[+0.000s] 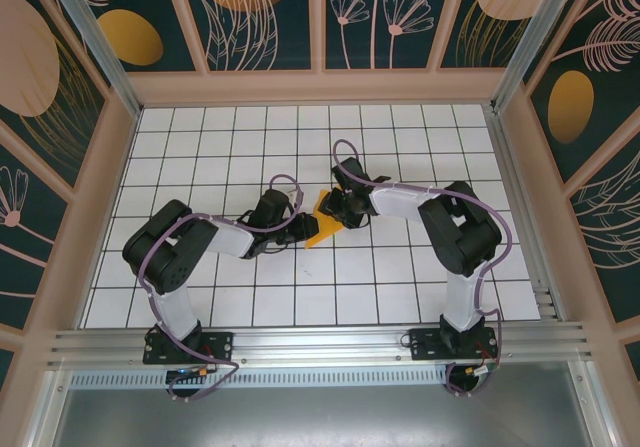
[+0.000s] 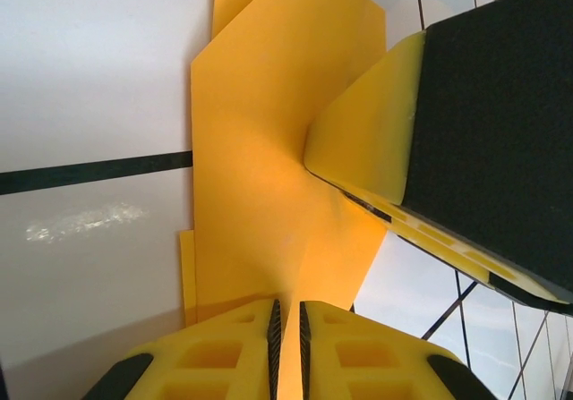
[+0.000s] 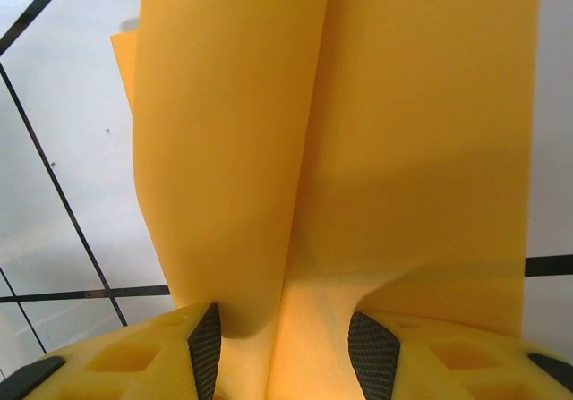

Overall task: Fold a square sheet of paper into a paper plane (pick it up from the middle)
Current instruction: Fourth fold the wing at the center of the table.

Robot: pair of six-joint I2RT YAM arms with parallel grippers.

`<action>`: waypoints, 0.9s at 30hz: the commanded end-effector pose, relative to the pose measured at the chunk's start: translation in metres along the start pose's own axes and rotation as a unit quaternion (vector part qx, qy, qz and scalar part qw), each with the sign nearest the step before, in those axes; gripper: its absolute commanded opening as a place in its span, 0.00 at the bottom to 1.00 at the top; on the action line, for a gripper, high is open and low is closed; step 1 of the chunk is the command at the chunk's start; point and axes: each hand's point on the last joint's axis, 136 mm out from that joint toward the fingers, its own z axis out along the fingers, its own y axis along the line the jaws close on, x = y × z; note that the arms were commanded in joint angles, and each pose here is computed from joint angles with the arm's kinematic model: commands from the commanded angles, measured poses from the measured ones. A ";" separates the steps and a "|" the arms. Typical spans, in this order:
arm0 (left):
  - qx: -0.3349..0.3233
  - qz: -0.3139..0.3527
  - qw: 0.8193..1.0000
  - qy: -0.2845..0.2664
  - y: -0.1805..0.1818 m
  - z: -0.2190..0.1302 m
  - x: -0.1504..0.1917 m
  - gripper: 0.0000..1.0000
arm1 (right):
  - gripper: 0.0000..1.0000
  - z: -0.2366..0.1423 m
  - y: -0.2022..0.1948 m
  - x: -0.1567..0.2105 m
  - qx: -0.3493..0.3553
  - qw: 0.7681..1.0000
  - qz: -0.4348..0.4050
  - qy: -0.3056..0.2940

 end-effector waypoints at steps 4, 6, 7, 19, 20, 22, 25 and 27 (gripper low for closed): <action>-0.029 -0.005 1.000 0.008 0.012 0.002 0.005 0.17 | 0.49 0.047 -0.124 0.041 0.195 0.979 0.014 0.056; -0.032 -0.006 0.999 0.009 0.013 0.002 0.006 0.17 | 0.50 0.047 -0.123 0.040 0.193 0.979 0.014 0.056; -0.034 -0.007 0.999 0.010 0.015 0.002 0.006 0.17 | 0.49 0.046 -0.123 0.040 0.192 0.980 0.014 0.056; -0.072 -0.024 0.997 0.034 0.036 0.005 0.020 0.10 | 0.49 0.033 -0.081 0.026 0.126 0.991 0.001 0.037; -0.076 -0.025 0.996 0.037 0.038 0.005 0.022 0.08 | 0.48 0.029 -0.071 0.022 0.112 0.993 -0.004 0.031; -0.086 -0.026 0.995 0.043 0.043 0.005 0.025 0.04 | 0.46 0.017 -0.048 0.011 0.080 0.997 -0.019 0.013; -0.097 -0.027 0.994 0.050 0.048 0.005 0.028 0.02 | 0.44 -0.004 -0.011 -0.005 0.028 0.998 -0.051 -0.013; -0.102 -0.027 0.993 0.054 0.050 0.005 0.030 0.01 | 0.43 -0.021 0.013 -0.015 -0.008 0.997 -0.076 -0.031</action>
